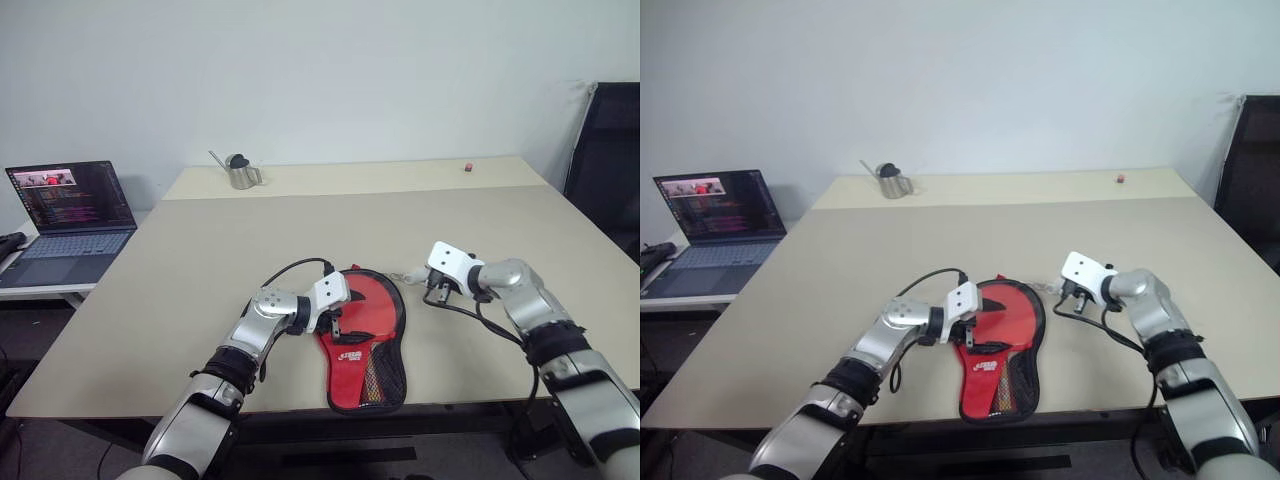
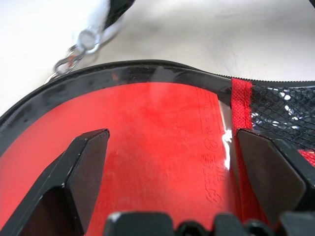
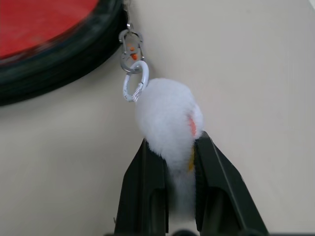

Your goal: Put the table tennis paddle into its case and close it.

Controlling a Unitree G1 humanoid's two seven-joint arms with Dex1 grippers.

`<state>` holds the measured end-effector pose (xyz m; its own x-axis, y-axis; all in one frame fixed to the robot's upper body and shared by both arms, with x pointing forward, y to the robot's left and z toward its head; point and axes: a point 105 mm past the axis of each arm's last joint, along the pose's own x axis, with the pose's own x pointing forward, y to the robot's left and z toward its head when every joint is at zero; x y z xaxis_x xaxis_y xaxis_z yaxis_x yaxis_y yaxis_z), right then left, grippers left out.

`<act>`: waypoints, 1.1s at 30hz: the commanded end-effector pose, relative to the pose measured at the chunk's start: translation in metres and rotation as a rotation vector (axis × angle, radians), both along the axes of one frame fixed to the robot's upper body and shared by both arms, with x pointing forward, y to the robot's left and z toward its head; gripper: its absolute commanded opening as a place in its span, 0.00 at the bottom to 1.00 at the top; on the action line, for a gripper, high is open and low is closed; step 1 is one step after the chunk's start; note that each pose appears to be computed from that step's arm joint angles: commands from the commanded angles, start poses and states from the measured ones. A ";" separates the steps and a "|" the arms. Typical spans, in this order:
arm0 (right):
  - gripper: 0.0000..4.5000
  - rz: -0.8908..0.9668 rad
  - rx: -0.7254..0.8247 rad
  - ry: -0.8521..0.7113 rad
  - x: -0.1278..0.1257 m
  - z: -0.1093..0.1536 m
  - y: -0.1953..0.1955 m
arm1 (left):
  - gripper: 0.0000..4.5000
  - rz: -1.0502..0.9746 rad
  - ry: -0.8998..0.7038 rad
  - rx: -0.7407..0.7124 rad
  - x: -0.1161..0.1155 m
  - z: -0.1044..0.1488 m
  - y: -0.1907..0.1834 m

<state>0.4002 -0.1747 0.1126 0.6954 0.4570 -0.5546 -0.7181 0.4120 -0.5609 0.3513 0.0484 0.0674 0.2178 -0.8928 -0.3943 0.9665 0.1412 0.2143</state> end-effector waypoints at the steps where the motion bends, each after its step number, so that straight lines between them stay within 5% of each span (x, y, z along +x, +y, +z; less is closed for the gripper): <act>1: 0.05 0.024 -0.027 -0.043 -0.015 0.025 -0.007 | 1.00 -0.051 0.216 0.238 -0.033 -0.076 0.015; 19: 0.05 0.140 -0.085 0.194 -0.132 0.034 -0.017 | 1.00 -0.097 0.192 0.244 -0.026 -0.074 -0.008; 33: 0.05 0.198 0.004 0.443 -0.217 0.005 0.004 | 1.00 -0.169 0.162 0.235 -0.027 -0.067 -0.038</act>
<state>0.1948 -0.1802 0.1107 0.3259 0.5283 -0.7840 -0.9372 0.2894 -0.1945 0.3507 -0.0038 0.0650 0.0866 -0.9089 -0.4079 0.9801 0.0044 0.1984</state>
